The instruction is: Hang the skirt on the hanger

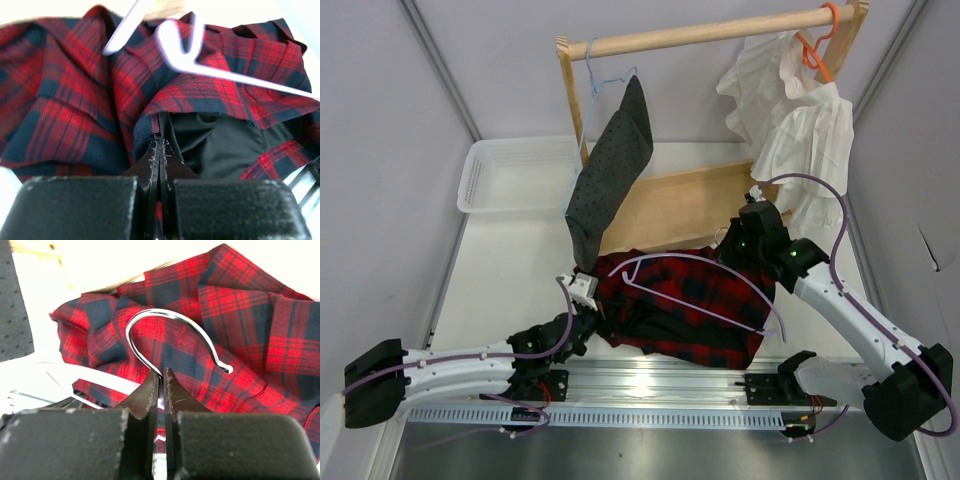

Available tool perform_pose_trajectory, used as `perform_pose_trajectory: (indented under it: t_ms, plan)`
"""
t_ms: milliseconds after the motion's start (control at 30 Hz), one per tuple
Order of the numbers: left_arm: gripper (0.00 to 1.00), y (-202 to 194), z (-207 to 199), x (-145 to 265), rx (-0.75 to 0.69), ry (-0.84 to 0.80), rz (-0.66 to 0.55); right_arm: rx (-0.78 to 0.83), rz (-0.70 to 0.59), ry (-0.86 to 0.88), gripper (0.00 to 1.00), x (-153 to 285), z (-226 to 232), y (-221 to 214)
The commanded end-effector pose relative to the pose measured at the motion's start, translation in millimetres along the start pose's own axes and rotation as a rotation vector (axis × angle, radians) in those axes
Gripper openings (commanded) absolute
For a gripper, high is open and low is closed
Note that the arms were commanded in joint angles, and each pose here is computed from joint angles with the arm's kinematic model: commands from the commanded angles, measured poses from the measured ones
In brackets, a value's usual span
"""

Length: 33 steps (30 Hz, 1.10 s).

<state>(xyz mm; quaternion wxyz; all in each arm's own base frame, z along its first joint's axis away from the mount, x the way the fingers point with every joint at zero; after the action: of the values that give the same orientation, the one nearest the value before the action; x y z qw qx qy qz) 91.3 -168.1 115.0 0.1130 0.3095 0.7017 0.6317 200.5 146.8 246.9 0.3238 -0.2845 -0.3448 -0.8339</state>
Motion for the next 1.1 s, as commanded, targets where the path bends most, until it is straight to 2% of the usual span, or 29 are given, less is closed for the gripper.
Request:
perform_pose_trajectory:
  t_ms: [0, 67, 267, 467, 500, 700, 1000, 1067]
  plan:
    - [0.00, -2, -3, -1, 0.118, 0.015, 0.002, 0.007, -0.033, 0.056, 0.00, 14, 6, -2]
    - [0.00, -7, 1, -1, 0.145, 0.076, 0.042, 0.012, -0.026, 0.040, 0.00, 12, 3, -7]
    - [0.00, -8, 7, -3, 0.234, 0.162, 0.047, 0.017, -0.023, 0.014, 0.00, 9, -4, -27]
    - [0.00, -13, 14, -1, 0.348, 0.120, 0.005, 0.024, -0.064, 0.026, 0.00, 13, -12, -35]
    - [0.00, -21, 18, 1, 0.341, 0.122, 0.017, 0.015, -0.070, 0.015, 0.00, 12, -14, -35]
    - [0.00, -15, 13, 4, 0.310, 0.023, -0.017, -0.030, -0.058, -0.005, 0.00, 3, -13, -38]
    - [0.00, -17, 11, 5, 0.289, -0.012, 0.002, -0.100, -0.049, -0.025, 0.00, -9, -9, -40]
    - [0.03, -17, 10, 5, 0.283, -0.021, 0.012, -0.109, -0.045, -0.018, 0.00, -10, -8, -39]
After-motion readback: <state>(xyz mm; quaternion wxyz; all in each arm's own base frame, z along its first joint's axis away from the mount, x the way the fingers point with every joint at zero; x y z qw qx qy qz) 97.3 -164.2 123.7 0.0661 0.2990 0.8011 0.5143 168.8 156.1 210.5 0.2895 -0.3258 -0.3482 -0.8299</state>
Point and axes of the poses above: each gripper's point midway between its finger pads, its own x axis back along the fingers, its own z axis along the line the jaws close on, y = z × x, the point moved 10 cm from there along x, back along the fingers, and after that the axes turned 15 degrees about -x, right-handed, at the moved point
